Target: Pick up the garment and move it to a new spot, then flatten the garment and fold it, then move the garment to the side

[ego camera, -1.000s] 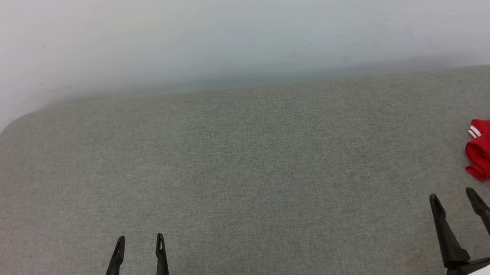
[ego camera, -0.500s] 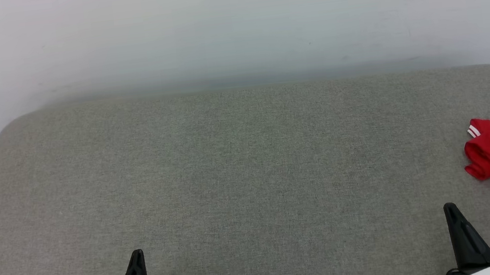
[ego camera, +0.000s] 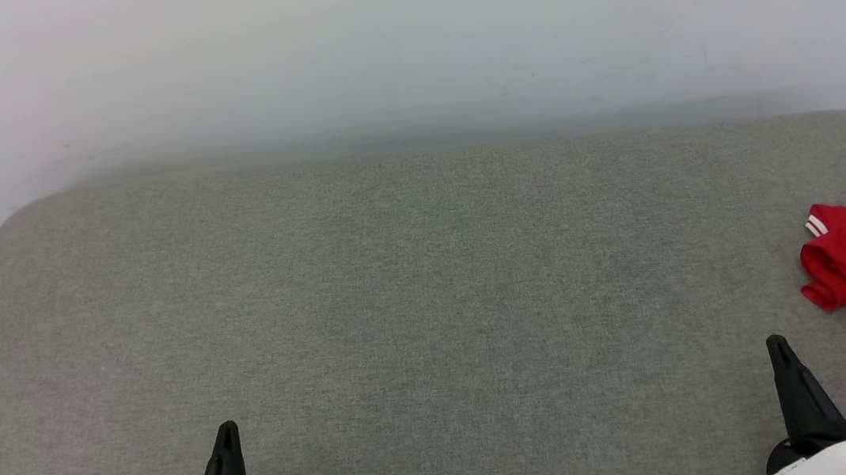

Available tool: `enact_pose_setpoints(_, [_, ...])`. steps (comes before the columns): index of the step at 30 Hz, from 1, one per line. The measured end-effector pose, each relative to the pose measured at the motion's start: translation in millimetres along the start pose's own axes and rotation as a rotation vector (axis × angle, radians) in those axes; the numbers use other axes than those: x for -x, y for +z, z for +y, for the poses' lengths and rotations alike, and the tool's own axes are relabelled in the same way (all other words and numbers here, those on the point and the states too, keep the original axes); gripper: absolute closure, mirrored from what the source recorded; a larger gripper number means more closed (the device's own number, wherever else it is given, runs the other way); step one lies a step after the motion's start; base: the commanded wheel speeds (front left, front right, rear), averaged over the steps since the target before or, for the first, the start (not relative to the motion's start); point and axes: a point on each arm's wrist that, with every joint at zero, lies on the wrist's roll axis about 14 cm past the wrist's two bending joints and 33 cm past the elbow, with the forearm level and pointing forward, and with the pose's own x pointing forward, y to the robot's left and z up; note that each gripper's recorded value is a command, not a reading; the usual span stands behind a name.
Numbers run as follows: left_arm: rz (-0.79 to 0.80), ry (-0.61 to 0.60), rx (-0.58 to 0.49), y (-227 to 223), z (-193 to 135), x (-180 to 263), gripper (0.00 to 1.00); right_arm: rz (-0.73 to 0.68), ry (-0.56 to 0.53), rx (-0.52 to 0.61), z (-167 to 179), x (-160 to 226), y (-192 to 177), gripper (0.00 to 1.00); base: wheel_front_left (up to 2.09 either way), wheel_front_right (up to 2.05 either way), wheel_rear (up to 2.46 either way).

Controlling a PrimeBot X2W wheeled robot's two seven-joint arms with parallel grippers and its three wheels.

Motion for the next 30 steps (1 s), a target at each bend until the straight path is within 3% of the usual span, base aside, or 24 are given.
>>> enact_pose_setpoints(30, [0.034,0.016,0.461,4,2,-16,1.0,0.003,-0.025,-0.42,-3,-16,4,1.0,0.0,0.0,0.0])
